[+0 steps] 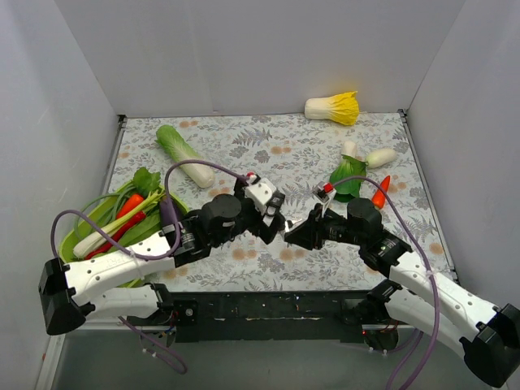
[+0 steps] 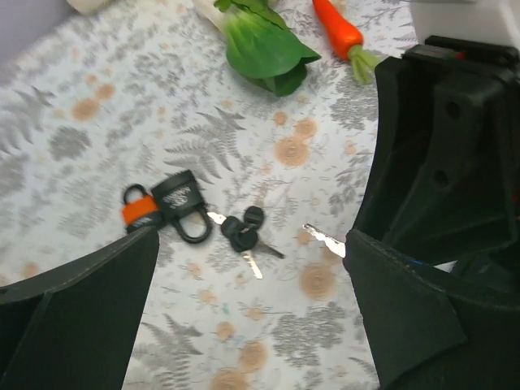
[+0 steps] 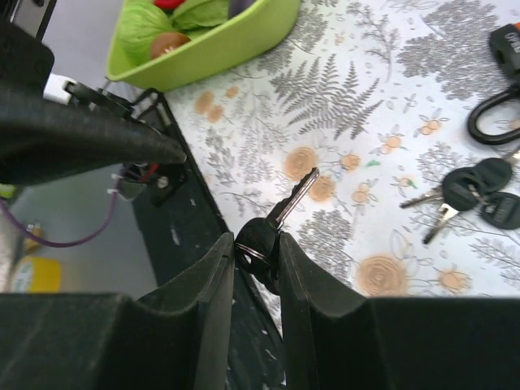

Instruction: Unlock with the key

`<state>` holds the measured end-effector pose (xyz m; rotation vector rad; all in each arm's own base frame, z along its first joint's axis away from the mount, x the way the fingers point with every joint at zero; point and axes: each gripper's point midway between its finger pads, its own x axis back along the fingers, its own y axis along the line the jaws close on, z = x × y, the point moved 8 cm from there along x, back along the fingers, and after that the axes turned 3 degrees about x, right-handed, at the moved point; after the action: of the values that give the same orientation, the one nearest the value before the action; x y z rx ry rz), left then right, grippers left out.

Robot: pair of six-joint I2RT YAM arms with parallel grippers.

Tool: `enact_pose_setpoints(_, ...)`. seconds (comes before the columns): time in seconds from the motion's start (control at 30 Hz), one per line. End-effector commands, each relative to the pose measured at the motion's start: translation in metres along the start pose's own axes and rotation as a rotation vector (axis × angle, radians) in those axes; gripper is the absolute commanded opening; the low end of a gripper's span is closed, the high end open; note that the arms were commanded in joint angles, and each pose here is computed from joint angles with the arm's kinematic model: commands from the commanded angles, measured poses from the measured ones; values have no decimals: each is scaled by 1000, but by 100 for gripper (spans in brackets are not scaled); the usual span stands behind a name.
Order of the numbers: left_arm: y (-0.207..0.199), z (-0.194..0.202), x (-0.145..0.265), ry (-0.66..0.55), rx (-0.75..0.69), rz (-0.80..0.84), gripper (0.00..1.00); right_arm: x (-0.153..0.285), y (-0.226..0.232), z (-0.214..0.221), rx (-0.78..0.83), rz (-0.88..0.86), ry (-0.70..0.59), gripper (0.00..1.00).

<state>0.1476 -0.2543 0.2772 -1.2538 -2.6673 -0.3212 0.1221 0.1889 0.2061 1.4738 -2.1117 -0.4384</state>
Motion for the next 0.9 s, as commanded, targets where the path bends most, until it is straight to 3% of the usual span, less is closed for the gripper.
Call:
enact_pose_setpoints(0.0,-16,-4,-6,63,554,243,98,9,0,-19,198,59,-50,1)
enact_pose_setpoints(0.13,-12,-16,-6,57,933,394,98,13,5,-22,255,29,-64,1)
enact_pose_setpoints(0.27,-5,-16,2,31,1142,569,96,13,11,-27,279,-21,-75,1)
enact_pose_setpoints(0.5,2,-1,-5,105,1167,469,93,9,23,-34,297,-89,-72,1)
enact_pose_setpoints(0.73,-4,13,-10,151,1227,526,72,3,28,-39,309,-114,-80,1)
enact_pose_setpoints(0.87,-3,16,-15,165,1228,501,68,2,32,-43,315,-129,-90,1)
